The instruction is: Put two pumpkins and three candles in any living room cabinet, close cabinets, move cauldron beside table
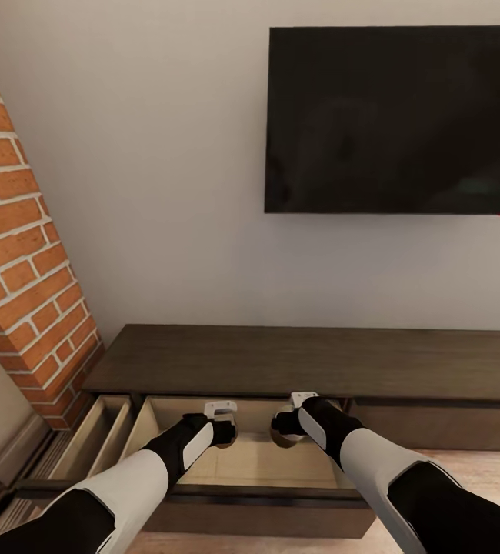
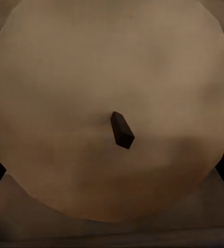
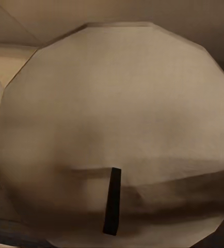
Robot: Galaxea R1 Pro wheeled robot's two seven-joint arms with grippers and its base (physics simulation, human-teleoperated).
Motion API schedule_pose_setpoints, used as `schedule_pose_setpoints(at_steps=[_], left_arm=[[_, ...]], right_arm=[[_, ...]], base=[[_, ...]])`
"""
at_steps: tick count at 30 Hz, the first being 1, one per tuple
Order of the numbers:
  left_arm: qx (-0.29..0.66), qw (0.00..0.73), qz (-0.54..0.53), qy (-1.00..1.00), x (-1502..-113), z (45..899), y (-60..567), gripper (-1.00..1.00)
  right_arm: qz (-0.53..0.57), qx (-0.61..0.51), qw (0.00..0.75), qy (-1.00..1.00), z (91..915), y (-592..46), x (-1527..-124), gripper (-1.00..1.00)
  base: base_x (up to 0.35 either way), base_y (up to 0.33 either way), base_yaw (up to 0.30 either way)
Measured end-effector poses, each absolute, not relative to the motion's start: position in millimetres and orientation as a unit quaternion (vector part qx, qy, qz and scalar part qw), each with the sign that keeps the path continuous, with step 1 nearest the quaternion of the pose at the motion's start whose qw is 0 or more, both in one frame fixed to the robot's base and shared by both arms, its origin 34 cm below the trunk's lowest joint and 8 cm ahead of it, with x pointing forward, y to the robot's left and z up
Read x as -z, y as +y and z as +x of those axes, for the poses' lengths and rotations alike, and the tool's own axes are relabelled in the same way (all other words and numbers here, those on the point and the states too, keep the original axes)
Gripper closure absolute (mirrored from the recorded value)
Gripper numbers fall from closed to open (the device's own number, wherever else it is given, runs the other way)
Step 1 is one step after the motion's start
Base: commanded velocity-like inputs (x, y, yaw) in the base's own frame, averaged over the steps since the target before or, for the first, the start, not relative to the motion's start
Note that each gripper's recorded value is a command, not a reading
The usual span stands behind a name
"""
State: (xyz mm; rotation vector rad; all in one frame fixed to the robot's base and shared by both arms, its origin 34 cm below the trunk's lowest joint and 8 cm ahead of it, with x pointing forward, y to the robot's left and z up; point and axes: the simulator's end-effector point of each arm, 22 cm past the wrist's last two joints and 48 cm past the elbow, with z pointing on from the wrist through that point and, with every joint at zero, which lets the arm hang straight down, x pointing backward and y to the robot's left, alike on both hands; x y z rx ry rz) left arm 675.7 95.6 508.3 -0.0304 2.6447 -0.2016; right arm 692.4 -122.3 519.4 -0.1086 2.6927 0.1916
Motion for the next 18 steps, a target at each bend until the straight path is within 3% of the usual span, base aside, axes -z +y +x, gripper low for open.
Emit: schedule_pose_setpoints(at_steps=[18], left_arm=[[0.075,0.232,-0.011,0.970,-491,670,95,1.00]], right_arm=[[-0.033,-0.066,0.203,0.976,682,-127,-496,1.00]], base=[[0.003,0.000,0.000]])
